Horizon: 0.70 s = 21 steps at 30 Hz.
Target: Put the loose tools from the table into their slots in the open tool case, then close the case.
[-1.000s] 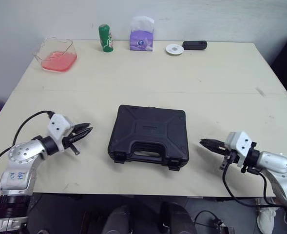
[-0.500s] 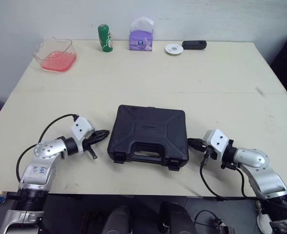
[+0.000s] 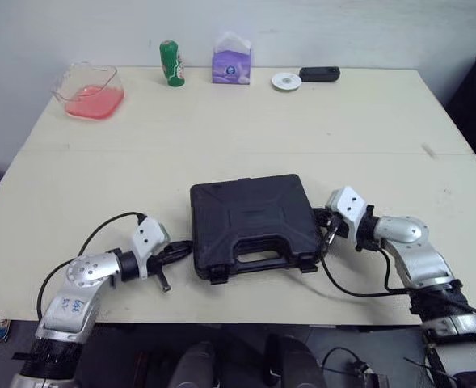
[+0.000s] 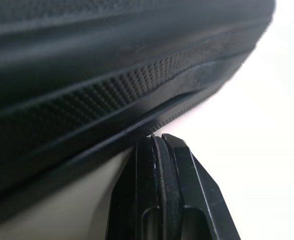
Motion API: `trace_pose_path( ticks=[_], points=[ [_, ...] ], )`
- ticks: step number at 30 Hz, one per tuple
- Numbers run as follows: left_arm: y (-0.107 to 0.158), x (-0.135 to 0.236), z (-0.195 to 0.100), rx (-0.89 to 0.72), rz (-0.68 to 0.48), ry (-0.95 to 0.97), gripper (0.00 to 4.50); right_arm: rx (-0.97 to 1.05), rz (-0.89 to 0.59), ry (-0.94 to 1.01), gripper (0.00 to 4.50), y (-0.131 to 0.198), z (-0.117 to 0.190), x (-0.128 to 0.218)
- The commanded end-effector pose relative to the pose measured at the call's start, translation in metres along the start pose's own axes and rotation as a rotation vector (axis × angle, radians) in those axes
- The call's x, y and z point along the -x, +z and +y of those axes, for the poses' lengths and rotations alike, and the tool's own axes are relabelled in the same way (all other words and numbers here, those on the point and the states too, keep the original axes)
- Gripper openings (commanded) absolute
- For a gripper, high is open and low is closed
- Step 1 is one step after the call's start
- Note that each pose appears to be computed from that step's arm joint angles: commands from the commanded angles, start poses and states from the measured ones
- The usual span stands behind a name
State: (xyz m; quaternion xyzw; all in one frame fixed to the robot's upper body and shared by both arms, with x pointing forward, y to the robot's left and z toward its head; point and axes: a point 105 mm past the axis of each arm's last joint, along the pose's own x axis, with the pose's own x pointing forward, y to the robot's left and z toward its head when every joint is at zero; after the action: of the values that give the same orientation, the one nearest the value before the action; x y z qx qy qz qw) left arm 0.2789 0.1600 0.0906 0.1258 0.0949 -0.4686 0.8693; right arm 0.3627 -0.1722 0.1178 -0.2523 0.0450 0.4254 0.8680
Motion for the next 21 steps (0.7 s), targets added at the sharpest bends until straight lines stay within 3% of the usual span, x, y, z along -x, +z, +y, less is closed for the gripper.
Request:
trace_pose_path(
  ticks=[1, 4, 10, 15, 21],
  points=[
    [0.021, -0.001, -0.022, -0.053, -0.081, -0.106, 0.01, 0.043, -0.007, -0.003, 0.0, 0.003, -0.007, -0.003],
    [0.018, 0.008, -0.018, -0.073, -0.056, -0.071, 0.01, 0.054, -0.001, -0.045, 0.0, 0.002, -0.02, 0.001],
    [0.05, 0.049, 0.011, 0.049, -0.233, 0.084, 0.01, 0.05, 0.003, -0.142, 0.0, -0.002, -0.041, 0.042],
    [0.055, 0.06, 0.044, 0.023, -0.223, 0.192, 0.01, -0.014, 0.014, -0.154, 0.0, -0.004, -0.023, 0.084],
    [0.053, 0.026, 0.084, -0.008, -0.169, 0.269, 0.01, -0.178, 0.162, -0.109, 0.0, -0.034, 0.027, 0.124]
  ],
)
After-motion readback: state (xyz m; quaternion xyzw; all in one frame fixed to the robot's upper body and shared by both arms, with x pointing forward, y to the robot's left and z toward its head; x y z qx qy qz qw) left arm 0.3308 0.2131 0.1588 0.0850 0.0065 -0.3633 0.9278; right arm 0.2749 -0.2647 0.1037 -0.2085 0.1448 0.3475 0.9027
